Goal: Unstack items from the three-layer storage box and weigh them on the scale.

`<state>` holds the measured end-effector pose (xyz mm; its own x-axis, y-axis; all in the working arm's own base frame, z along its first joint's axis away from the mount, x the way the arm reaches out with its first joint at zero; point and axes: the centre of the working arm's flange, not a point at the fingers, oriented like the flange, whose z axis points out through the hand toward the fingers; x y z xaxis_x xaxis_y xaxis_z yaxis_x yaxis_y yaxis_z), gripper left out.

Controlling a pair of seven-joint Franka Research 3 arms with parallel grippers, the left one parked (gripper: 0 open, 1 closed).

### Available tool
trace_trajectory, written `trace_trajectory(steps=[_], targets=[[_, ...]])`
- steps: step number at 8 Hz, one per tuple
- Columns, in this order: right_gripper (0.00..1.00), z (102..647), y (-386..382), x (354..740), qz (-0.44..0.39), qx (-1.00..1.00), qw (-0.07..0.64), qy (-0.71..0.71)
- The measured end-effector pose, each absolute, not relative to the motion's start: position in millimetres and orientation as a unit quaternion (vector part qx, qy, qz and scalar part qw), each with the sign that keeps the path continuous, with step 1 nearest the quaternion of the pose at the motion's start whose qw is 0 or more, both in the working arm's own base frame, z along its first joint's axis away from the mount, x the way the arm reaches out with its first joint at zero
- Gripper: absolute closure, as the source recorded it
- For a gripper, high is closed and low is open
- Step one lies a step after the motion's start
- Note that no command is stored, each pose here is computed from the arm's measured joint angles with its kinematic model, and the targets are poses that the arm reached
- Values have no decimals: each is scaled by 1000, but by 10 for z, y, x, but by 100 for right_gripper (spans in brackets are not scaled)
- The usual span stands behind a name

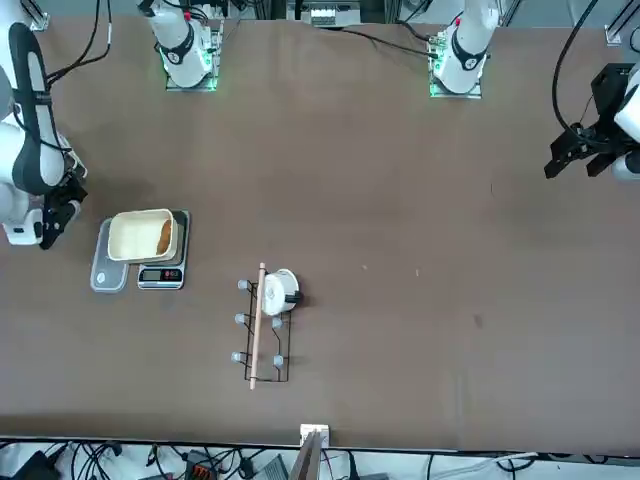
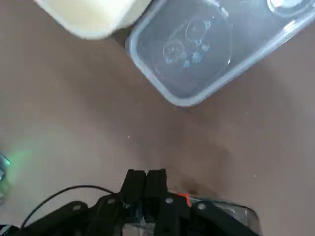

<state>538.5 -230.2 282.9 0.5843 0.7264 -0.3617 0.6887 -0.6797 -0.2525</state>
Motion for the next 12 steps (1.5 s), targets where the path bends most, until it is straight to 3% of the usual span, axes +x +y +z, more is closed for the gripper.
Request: trace_trajectory(steps=[8,12], targets=[[98,2830,-3194,4766,257,-901,46,-346],[96,2847,-3201,4756,255,-903,46,-342]])
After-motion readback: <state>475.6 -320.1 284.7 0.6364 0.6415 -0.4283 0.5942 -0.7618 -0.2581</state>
